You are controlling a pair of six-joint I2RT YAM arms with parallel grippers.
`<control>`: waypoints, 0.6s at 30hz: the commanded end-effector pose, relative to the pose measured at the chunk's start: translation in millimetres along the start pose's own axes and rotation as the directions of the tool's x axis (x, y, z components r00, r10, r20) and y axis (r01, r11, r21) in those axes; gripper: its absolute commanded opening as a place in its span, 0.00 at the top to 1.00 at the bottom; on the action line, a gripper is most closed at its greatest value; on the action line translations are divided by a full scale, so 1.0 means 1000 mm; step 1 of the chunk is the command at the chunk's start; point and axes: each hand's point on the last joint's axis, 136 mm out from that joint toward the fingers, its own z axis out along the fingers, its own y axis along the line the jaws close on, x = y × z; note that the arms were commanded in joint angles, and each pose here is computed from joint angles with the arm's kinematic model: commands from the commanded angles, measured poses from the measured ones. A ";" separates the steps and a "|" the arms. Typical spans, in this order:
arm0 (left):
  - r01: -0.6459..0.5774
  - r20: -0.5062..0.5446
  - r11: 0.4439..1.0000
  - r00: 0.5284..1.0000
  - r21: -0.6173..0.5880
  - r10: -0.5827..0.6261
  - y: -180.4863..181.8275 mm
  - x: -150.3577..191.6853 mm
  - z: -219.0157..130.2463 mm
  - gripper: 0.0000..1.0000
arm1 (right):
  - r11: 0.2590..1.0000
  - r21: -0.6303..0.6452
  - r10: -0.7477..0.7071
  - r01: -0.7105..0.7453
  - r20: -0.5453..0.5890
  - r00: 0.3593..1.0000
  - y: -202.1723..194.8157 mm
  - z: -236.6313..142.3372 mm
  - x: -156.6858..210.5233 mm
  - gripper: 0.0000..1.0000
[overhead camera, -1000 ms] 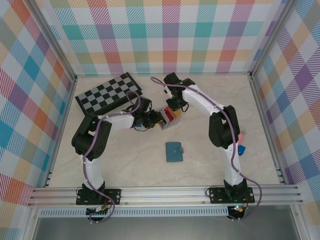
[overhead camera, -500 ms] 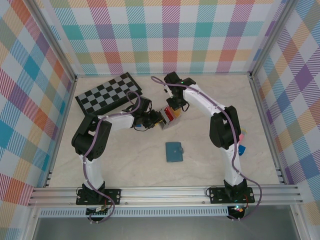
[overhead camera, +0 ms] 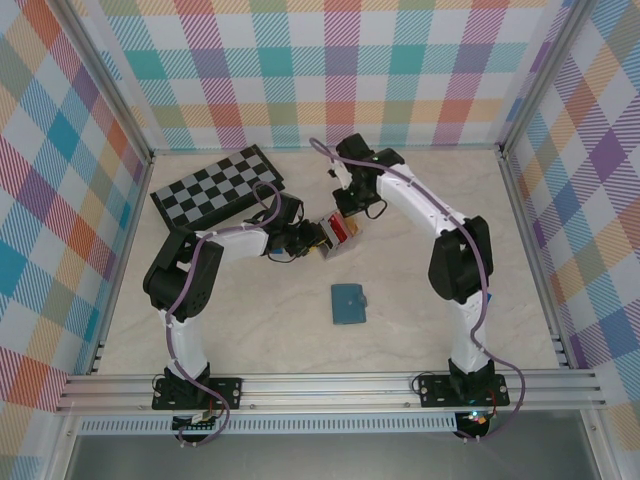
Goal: Put the credit cards into the card holder
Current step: Pick up the credit card from the storage box.
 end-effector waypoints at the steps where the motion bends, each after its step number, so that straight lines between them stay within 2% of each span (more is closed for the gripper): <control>1: -0.001 -0.005 0.998 1.000 -0.069 0.001 0.012 0.002 -0.012 0.70 | 0.992 -0.108 0.078 -0.070 0.076 0.994 0.013 -0.038 -0.009 0.96; 4: -0.010 0.017 0.999 1.000 -0.050 0.011 0.003 -0.002 -0.023 0.64 | 0.975 -0.184 0.151 -0.125 0.133 0.980 0.015 -0.056 -0.013 0.96; 6: -0.011 0.039 0.999 0.999 -0.040 0.013 -0.003 -0.003 -0.032 0.55 | 0.959 -0.224 0.215 -0.175 0.169 0.962 0.012 -0.069 -0.013 0.96; 9: -0.013 0.073 1.000 0.997 0.011 0.012 -0.015 -0.002 -0.050 0.46 | 0.919 -0.297 0.329 -0.260 0.211 0.921 0.006 -0.086 -0.008 0.96; 14: -0.073 0.073 0.982 0.995 0.174 0.061 -0.054 0.009 -0.081 0.30 | 0.810 -0.461 0.496 -0.362 0.211 0.842 0.007 -0.105 0.011 0.96; 18: -0.041 0.000 0.907 0.999 0.418 0.045 -0.099 0.023 -0.092 0.26 | 0.699 -0.581 0.599 -0.416 0.160 0.784 0.020 -0.112 0.022 0.95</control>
